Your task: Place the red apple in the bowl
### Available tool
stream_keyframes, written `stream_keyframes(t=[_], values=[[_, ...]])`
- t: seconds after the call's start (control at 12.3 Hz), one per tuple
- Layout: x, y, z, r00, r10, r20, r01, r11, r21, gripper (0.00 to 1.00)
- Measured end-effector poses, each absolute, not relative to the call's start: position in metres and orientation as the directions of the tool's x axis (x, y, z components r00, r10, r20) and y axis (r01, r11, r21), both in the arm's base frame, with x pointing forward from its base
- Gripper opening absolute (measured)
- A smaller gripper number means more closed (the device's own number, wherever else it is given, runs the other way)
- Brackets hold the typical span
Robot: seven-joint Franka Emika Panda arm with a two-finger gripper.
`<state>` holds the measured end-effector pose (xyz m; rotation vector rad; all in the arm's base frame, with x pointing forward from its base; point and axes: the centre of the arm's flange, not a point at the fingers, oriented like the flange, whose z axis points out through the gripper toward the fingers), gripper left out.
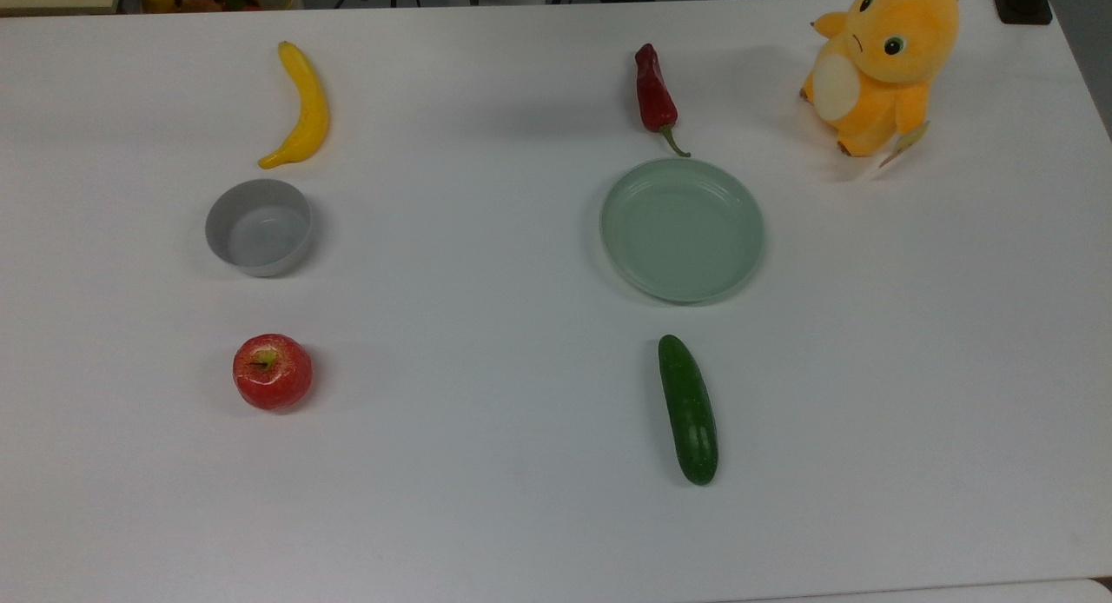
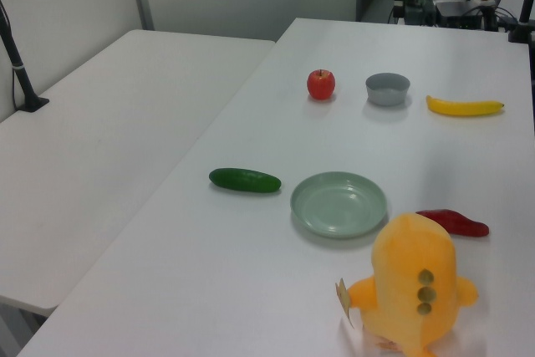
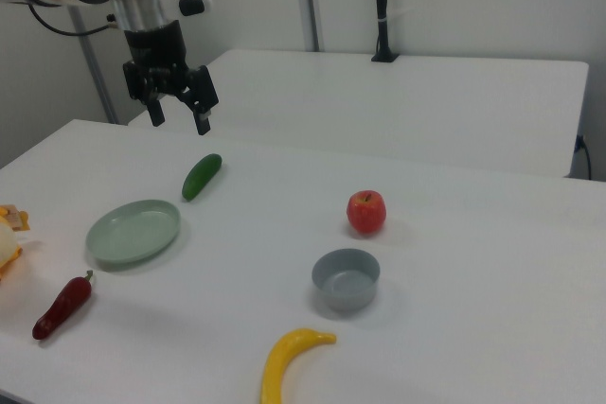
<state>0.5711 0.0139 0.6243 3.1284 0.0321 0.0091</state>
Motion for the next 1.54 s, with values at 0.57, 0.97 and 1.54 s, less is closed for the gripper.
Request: stream_keyframes(t=[0.57, 0.97, 1.54], values=[[0.5711, 0.0120, 0.6243, 1.000, 0.018, 0.006, 0.018, -1.000, 0.013, 1.00], [0.5711, 0.0089, 0.6241, 1.000, 0.014, 0.005, 0.014, -1.000, 0.013, 1.00], [0.5711, 0.0046, 0.6227, 1.000, 0.007, 0.002, 0.007, -1.000, 0.013, 1.00]])
